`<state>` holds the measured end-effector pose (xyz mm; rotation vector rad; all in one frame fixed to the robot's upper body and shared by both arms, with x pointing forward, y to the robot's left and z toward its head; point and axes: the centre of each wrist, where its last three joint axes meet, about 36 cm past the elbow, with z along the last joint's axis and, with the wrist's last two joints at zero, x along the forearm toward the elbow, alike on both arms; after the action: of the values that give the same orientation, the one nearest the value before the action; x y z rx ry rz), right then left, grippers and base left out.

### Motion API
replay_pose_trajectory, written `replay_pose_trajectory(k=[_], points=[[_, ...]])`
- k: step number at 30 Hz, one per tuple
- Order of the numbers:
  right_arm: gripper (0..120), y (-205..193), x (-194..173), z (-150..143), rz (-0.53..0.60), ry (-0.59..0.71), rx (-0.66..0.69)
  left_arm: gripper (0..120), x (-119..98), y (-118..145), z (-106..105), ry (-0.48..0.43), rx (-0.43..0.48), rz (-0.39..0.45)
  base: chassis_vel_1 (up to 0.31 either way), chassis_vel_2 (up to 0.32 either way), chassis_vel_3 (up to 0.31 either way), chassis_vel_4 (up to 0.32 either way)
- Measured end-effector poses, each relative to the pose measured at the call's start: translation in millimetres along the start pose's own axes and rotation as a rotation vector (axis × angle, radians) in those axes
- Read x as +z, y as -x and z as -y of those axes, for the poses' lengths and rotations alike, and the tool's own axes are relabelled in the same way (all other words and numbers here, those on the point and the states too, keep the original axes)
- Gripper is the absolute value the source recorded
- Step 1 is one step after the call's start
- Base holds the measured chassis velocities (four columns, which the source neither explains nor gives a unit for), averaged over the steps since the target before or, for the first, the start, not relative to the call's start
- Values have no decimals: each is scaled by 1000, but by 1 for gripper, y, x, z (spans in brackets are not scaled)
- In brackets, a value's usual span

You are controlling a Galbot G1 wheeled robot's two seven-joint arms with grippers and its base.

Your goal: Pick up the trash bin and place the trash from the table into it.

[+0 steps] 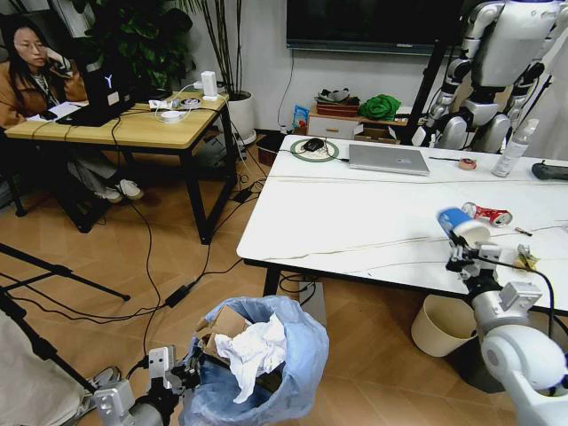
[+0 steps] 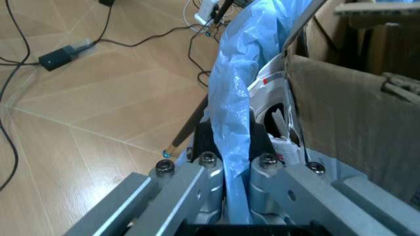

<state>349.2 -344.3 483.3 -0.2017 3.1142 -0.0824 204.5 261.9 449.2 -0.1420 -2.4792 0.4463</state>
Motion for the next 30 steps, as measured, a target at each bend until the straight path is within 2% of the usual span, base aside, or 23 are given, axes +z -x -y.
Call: replay_pose_trajectory(k=[2,4,6,8,9,10,15,20,30], points=[[0,-3,-21,-22,30,46,-139,0,1,1,-1,-4,2,-6,0,0,0,0],[0,-3,-26,-29,34,64,-187,0,1,1,-1,-6,2,-7,0,0,0,0],[0,-4,-33,-46,43,87,-295,0,2,2,-2,-10,3,-10,0,0,0,0],[0,-4,-37,-65,58,108,-462,0,1,2,-3,-13,3,-15,0,0,0,0],[0,-5,-36,-72,58,125,-516,0,1,2,-4,-16,4,-17,0,0,0,0],[0,-5,-36,-72,58,125,-516,0,1,2,-4,-16,4,-17,0,0,0,0],[0,-17,-7,-105,34,247,-778,0,-1,6,-9,-22,1,-23,0,0,0,0],[0,-20,17,-120,53,284,-869,0,1,6,-10,-30,-3,-30,0,0,0,0],[0,-41,24,-150,43,303,-1009,0,-1,7,-9,-30,2,-28,0,0,0,0]])
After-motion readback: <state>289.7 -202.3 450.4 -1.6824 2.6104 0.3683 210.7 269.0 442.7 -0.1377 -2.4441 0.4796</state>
